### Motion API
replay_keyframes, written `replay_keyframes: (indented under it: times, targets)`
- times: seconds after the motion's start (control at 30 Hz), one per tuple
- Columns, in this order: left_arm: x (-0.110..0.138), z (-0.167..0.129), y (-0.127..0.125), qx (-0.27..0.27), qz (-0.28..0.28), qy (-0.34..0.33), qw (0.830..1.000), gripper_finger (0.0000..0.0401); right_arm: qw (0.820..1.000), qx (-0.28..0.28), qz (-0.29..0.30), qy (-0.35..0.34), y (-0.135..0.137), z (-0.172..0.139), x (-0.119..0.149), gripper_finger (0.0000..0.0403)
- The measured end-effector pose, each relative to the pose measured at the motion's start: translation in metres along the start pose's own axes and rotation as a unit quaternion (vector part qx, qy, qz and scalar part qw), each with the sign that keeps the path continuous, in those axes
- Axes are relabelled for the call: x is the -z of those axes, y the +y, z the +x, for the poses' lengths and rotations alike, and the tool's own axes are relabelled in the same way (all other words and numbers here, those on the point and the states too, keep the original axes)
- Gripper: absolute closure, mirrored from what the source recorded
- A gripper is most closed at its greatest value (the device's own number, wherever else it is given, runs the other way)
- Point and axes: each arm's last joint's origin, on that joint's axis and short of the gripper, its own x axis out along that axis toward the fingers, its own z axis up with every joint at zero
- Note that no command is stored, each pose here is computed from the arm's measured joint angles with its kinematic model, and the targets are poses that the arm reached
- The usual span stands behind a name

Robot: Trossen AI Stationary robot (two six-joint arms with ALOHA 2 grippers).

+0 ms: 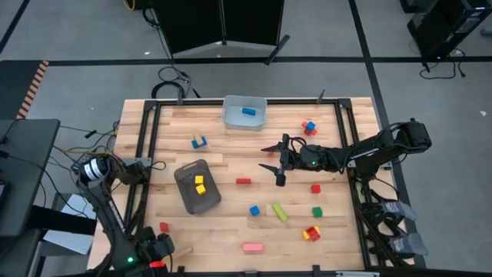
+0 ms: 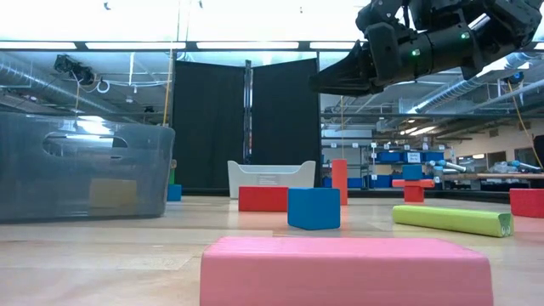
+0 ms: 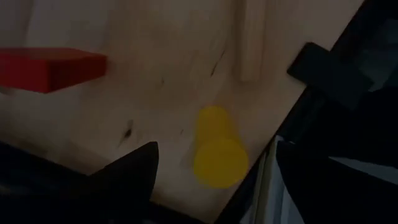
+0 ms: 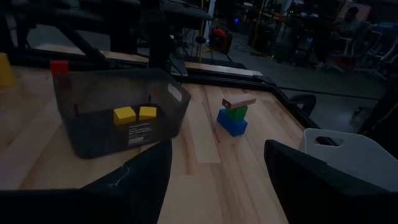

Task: Sort blocks by size
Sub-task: Put the yellow cylindrical block into the gray bin

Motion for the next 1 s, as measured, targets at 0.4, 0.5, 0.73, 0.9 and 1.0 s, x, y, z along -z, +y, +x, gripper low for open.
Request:
replay_keyframes:
  times: [0.4,0.5,0.73,0.9,1.0]
  targets:
    - [0.001,0.016,0.007,-0.006,-0.002,-0.001,1.000,0.0087,1.000,0.000,0.000,0.001,0.000,0.000,0.000,0.0135]
    - [0.001,0.019,0.008,-0.001,-0.003,0.000,1.000,0.0093,1.000,0.000,0.000,0.002,0.000,0.000,0.000,0.0135]
    - [0.002,0.028,0.010,0.009,-0.003,0.014,1.000,0.0116,1.000,-0.001,-0.001,0.004,0.000,0.000,0.001,0.0135]
    - [0.002,0.029,0.010,0.007,-0.003,0.015,1.000,0.0143,1.000,-0.001,-0.001,0.005,0.000,0.000,0.001,0.0135]
    - [0.002,0.029,0.010,0.008,-0.003,0.016,1.000,0.0165,1.000,-0.001,-0.001,0.005,0.000,0.000,0.001,0.0135]
